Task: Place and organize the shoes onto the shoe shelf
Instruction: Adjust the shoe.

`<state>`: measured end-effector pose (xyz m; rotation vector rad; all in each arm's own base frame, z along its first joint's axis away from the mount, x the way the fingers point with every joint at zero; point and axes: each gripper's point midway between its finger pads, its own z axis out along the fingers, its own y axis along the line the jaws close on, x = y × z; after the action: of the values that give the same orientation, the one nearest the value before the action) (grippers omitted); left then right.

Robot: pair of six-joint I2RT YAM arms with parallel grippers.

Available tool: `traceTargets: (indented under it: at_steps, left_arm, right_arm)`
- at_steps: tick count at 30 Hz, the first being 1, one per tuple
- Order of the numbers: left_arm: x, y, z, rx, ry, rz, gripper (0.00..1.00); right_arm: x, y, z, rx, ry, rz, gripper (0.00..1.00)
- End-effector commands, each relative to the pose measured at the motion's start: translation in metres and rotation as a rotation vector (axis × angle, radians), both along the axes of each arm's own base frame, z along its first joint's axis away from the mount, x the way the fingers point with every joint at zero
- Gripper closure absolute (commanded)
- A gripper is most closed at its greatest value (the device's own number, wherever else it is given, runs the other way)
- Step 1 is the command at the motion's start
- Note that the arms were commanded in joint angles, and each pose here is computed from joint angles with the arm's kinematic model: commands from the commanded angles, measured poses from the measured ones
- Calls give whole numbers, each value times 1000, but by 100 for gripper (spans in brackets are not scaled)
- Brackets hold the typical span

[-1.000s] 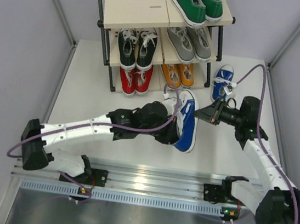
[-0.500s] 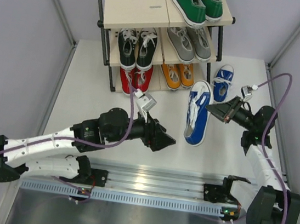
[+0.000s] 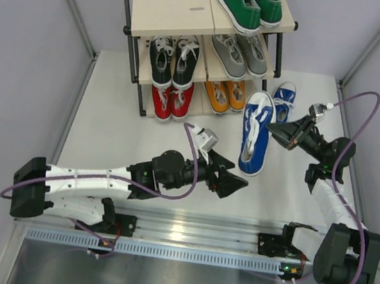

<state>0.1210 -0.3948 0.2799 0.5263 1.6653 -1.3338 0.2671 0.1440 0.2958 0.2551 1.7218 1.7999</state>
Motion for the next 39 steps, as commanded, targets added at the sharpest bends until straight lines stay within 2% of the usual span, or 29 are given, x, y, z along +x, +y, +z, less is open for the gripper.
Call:
traceTargets:
  at_steps: [1, 2, 10, 17, 22, 28, 32, 35, 36, 39]
  left_arm:
    - [11, -6, 62, -240, -57, 53, 8]
    - [11, -5, 70, -281, -58, 57, 2]
    - [28, -7, 76, -401, 9, 140, 1]
    - [34, -15, 70, -404, 40, 157, 1]
    - [37, -10, 52, -409, 112, 181, 1]
    - [36, -21, 54, -433, 153, 155, 2]
    - [38, -29, 59, -460, 181, 136, 6]
    - [42, -30, 61, -485, 203, 139, 15]
    - [45, -30, 60, -488, 209, 150, 23]
    - [51, -26, 62, -505, 218, 176, 34]
  right_arm:
    - [-10, -3, 41, 31, -151, -15, 100]
    - [-11, -3, 41, 37, -144, -14, 100]
    - [-16, -4, 50, 42, -168, -14, 100]
    - [-20, -3, 58, 47, -191, -9, 100]
    - [-21, -4, 64, 55, -212, -12, 100]
    - [-21, -4, 65, 56, -214, -9, 100]
    - [-22, -4, 62, 53, -212, -10, 100]
    - [-22, -4, 63, 52, -216, -10, 100]
    - [-23, -4, 63, 51, -219, -10, 100]
    - [-24, -3, 63, 50, -220, -9, 100]
